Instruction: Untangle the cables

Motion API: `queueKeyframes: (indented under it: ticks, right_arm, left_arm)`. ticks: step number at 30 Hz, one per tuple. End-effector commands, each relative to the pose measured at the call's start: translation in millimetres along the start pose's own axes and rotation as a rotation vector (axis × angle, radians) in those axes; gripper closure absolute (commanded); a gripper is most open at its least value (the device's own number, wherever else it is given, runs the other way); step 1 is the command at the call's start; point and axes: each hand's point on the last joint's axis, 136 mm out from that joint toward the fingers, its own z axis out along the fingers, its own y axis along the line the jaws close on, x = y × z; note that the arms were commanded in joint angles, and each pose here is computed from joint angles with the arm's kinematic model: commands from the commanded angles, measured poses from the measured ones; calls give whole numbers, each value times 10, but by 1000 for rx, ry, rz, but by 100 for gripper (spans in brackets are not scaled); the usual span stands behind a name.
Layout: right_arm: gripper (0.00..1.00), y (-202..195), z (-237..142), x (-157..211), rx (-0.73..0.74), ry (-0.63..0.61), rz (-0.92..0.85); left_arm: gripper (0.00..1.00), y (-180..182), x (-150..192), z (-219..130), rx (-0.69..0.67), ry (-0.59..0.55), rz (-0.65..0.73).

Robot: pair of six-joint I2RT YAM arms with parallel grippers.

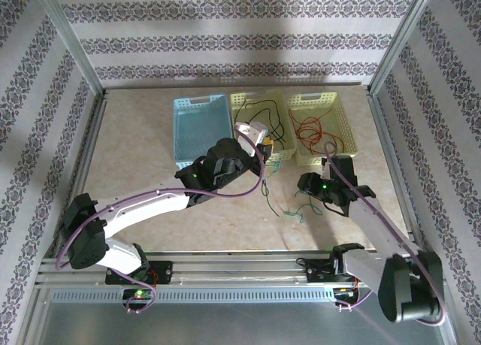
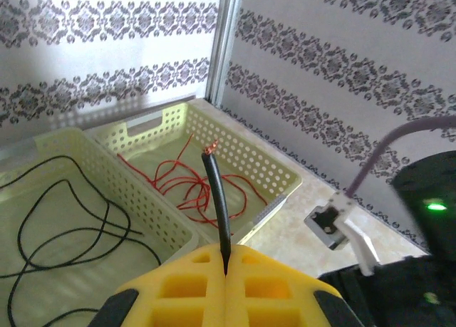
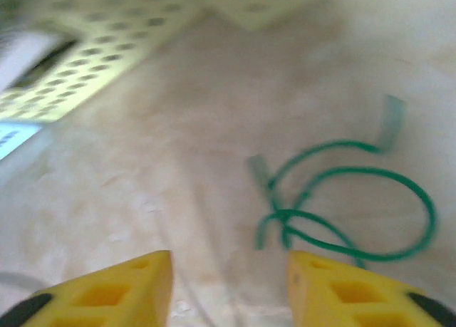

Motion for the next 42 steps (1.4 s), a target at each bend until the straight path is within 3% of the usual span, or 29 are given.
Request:
queueKeyframes:
  ticks: [1,11,16,25,27,31,33,37,42]
  right_arm:
    - [47,410,-158,-68,-134,-70,-140]
    - [42,1214,-625,119,-470,-156,-382]
    - [40,1529,-793,313,-598,-100,-471]
    - [42,1699,-639,563,-559,33,-592]
    - [48,1709,-561,574,-543,64,-590]
    - [87,1675,-455,558,-496,97,-584]
    - [98,1660,-486,534,-485,81,-584]
    - [100,1540,-639,400,-426,-11,-562]
    - [100,1088,-861,14,-224,-219,-450]
  left_arm:
    - [100,128,146,60,-62,36,-43]
    - [100,319,332,185,-125,97,-124]
    - [100,400,354,231,-154,118,-140]
    - [100,376,305,288,-130,115,-161]
    - [100,368,305,289,-126,115,-164]
    - [100,374,349,282,-128,131,-163]
    - [100,385,400,281,-132,145,-160]
    - [100,445,607,289,-155,188,-158]
    - [100,511,790,288,-175,213,-181]
